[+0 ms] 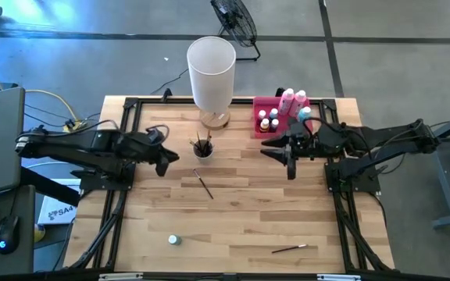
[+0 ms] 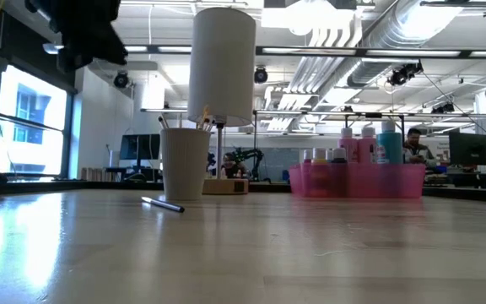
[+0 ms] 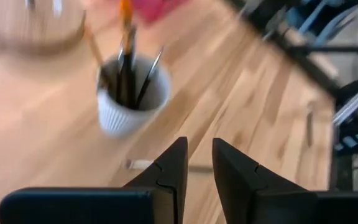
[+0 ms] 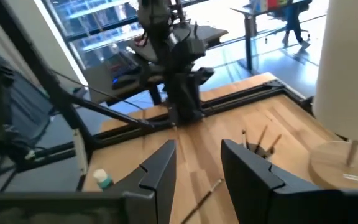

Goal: Pick & Place Paint Supplies
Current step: Put the silver eyeshadow brush into the white cup

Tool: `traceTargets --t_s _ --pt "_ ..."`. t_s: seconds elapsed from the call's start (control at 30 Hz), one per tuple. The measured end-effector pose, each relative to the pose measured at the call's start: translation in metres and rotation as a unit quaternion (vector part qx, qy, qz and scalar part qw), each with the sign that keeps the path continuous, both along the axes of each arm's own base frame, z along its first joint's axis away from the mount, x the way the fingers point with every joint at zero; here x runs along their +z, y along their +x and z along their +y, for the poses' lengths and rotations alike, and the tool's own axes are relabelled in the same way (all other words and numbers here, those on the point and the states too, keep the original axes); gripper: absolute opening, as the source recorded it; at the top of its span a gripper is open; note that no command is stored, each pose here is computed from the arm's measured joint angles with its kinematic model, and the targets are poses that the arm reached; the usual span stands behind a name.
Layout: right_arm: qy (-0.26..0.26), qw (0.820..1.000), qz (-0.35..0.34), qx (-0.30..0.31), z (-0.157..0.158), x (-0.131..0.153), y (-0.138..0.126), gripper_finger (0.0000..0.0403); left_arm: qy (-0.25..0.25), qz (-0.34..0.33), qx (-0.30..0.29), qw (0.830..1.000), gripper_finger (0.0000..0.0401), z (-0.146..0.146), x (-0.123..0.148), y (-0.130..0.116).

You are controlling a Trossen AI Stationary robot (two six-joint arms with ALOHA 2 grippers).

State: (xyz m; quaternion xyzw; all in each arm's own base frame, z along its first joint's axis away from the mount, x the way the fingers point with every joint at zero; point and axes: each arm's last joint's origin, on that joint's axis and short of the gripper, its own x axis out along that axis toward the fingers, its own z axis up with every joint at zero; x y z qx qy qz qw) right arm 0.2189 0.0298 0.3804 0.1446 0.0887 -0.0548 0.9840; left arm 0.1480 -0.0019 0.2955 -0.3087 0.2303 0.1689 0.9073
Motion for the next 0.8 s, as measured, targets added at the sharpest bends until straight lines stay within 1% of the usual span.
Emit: traceTargets --t_s 0.1,0.2,0.3,0.43,0.57,0.67,0.8 --pt "-0.006 1.000 0.000 -0.022 -0.001 0.000 0.000 0.0121 -0.014 0.045 0.005 0.999 0.0059 0.000 -0.009 0.003" --pt "-0.009 0.999 -0.001 -0.045 -0.005 0.000 0.000 0.0121 -0.017 0.067 0.001 0.998 0.0031 -0.001 -0.015 0.009" --pt "-0.008 0.999 -0.001 -0.052 -0.008 0.000 0.000 0.0121 -0.020 0.091 -0.016 0.996 0.0006 -0.002 -0.021 0.016" --pt "-0.007 0.998 -0.001 -0.057 -0.011 0.000 0.001 0.0121 -0.012 0.133 -0.036 0.990 0.0006 -0.009 -0.032 0.027" --pt "-0.007 0.998 -0.001 -0.061 -0.012 0.000 0.001 0.0121 0.016 0.166 -0.050 0.985 0.0002 -0.023 -0.044 0.036" --pt "-0.006 0.998 -0.002 -0.061 -0.012 0.001 0.000 0.0121 0.028 0.162 -0.050 0.985 0.0001 -0.037 -0.047 0.040" --pt "-0.008 0.998 -0.002 -0.060 -0.012 0.001 0.000 0.0121 0.046 0.120 -0.036 0.991 0.0001 -0.057 -0.044 0.039"
